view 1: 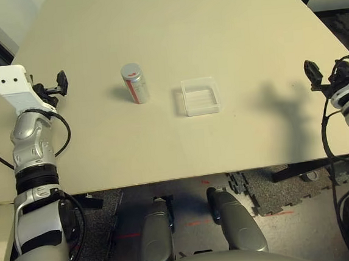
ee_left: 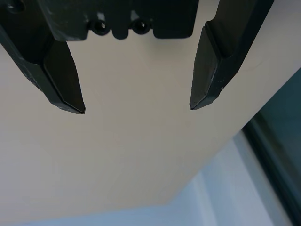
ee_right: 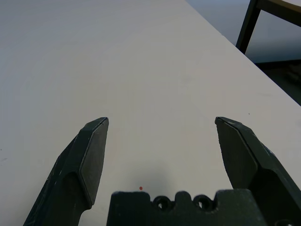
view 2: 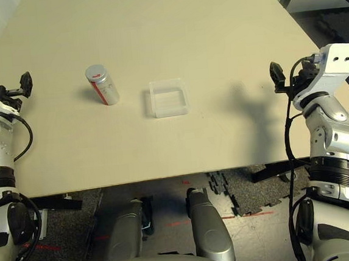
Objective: Pour the medicine from the bottle into the box.
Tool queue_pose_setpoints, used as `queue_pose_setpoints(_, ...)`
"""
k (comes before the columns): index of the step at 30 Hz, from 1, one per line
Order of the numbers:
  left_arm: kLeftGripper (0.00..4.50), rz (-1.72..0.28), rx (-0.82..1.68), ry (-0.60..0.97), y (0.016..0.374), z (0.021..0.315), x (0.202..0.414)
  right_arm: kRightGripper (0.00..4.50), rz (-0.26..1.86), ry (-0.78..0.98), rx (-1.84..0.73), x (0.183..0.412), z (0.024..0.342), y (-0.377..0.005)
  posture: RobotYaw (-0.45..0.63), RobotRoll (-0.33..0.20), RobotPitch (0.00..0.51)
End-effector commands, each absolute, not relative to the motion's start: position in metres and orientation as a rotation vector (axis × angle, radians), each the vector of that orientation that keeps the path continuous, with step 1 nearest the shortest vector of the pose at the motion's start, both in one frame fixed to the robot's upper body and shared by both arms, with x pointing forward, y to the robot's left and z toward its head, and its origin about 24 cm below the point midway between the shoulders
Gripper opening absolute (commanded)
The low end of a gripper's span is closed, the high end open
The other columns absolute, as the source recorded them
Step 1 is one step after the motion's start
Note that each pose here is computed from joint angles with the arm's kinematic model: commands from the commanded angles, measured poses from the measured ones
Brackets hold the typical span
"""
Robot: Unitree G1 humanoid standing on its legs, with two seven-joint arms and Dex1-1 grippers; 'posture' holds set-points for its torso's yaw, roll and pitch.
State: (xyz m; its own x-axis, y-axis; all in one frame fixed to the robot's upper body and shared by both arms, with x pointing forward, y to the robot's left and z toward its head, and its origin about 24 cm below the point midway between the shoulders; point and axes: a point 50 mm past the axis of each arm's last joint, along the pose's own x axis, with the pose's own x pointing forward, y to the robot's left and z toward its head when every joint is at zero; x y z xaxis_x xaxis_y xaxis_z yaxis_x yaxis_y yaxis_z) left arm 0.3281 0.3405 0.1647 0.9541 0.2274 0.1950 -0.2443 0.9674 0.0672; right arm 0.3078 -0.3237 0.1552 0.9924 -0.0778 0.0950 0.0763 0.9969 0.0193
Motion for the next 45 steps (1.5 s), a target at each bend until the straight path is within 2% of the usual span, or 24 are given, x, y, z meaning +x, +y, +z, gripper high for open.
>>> queue_pose_setpoints(1,4.48,0.293,0.103,-0.17,0.348,0.159,0.322,4.5,-0.081,-0.068,-0.006,0.306,0.152,-0.327,-0.06,0.0,0.224)
queue_pose_setpoints(5,4.48,0.27,0.087,-0.142,0.343,0.15,0.325,4.5,-0.074,-0.07,-0.018,0.307,0.155,-0.329,-0.08,0.0,0.226)
queue_pose_setpoints(10,4.48,0.216,0.094,-0.156,0.339,0.161,0.333,4.5,-0.056,-0.087,-0.035,0.311,0.16,-0.331,-0.07,0.0,0.222)
queue_pose_setpoints(15,4.48,0.054,0.074,-0.13,0.333,0.167,0.335,4.5,0.002,-0.097,-0.034,0.316,0.164,-0.325,-0.05,0.0,0.214)
queue_pose_setpoints(21,4.48,-0.259,0.036,-0.087,0.314,0.17,0.316,4.5,0.135,-0.048,0.009,0.312,0.163,-0.307,-0.03,0.0,0.185)
queue_pose_setpoints(24,4.48,-0.423,0.077,-0.009,0.304,0.163,0.297,4.5,0.237,-0.019,0.002,0.305,0.164,-0.292,-0.04,0.0,0.182)
queue_pose_setpoints(27,4.48,-0.497,0.089,0.04,0.293,0.153,0.293,4.5,0.3,-0.001,-0.005,0.303,0.168,-0.278,-0.06,0.0,0.182)
queue_pose_setpoints(34,4.48,-0.563,0.101,0.037,0.27,0.143,0.308,4.5,0.353,-0.002,0.011,0.299,0.176,-0.256,-0.09,0.0,0.187)
queue_pose_setpoints(45,4.48,-0.63,0.076,0.003,0.236,0.134,0.337,4.5,0.397,0.019,-0.01,0.292,0.179,-0.249,-0.14,0.0,0.208)
